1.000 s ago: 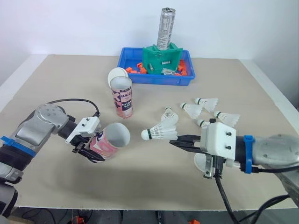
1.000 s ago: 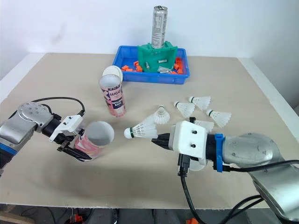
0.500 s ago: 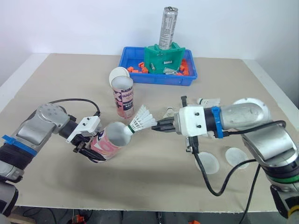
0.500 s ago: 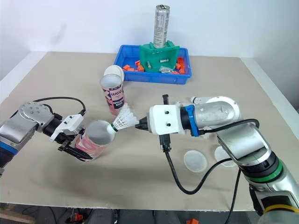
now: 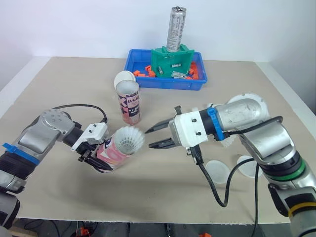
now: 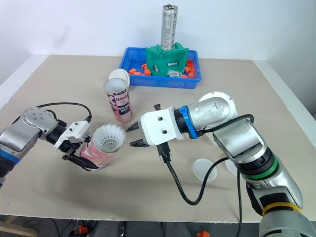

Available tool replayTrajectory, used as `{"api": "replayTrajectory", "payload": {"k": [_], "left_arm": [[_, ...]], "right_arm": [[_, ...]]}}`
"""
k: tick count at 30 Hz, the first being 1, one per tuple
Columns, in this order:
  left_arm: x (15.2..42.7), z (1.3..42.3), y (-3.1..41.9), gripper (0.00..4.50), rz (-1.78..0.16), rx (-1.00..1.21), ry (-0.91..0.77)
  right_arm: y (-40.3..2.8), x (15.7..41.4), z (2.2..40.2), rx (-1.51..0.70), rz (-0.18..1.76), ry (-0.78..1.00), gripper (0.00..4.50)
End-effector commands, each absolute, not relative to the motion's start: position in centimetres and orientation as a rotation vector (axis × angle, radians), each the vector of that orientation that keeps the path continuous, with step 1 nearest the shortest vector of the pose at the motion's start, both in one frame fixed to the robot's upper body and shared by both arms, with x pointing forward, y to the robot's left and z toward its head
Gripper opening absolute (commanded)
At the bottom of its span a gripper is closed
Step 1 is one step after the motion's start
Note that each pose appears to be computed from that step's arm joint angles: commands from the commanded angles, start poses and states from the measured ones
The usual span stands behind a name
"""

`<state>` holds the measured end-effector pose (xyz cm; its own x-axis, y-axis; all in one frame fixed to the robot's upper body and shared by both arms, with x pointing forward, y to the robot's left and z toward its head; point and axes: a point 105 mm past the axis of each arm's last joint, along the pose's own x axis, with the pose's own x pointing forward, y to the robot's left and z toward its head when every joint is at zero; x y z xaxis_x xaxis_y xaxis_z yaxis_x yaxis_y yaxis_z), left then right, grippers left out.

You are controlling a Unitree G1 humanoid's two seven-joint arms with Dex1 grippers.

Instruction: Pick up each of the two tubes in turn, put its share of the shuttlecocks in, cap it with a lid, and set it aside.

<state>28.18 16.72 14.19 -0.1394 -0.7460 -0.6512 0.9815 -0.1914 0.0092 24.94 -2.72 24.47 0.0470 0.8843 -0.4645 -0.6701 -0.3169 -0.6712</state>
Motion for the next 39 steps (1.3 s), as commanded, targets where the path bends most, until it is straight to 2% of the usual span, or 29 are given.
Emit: {"api": "replayTrajectory", "payload": {"k": [1, 2, 5, 7, 10, 14, 19, 39], "left_arm": [[28.1, 14.9, 16.4, 2.76, -1.678, 0.646, 0.479], [28.1, 14.9, 16.5, 2.76, -1.678, 0.645, 0.481], [28.0, 15.0, 16.4, 2.76, -1.678, 0.642, 0.479], [27.8, 15.0, 16.4, 2.76, -1.679, 0.638, 0.478], [27.6, 14.9, 16.6, 2.76, -1.672, 0.637, 0.484], [27.4, 14.9, 16.9, 2.76, -1.661, 0.637, 0.491], [27.3, 15.0, 16.9, 2.76, -1.658, 0.638, 0.488], [26.9, 15.1, 16.8, 2.76, -1.656, 0.628, 0.483]], "right_arm": [[-2.8, 24.8, 25.4, -1.054, 1.593, -0.299, 3.8], [-3.1, 24.9, 25.6, -1.036, 1.59, -0.297, 4.26], [-4.6, 25.8, 27.1, -0.873, 1.503, -0.277, 4.26], [-6.1, 27.0, 26.8, -0.766, 1.406, -0.227, 4.26], [-8.2, 29.0, 23.3, -0.64, 1.205, -0.078, 4.26], [-9.2, 29.2, 17.7, -0.473, 0.996, 0.103, 4.26], [-10.1, 31.4, 15.6, -0.432, 0.765, 0.157, 4.26], [-11.4, 35.5, 13.8, -0.321, 0.524, 0.239, 4.26]]}}
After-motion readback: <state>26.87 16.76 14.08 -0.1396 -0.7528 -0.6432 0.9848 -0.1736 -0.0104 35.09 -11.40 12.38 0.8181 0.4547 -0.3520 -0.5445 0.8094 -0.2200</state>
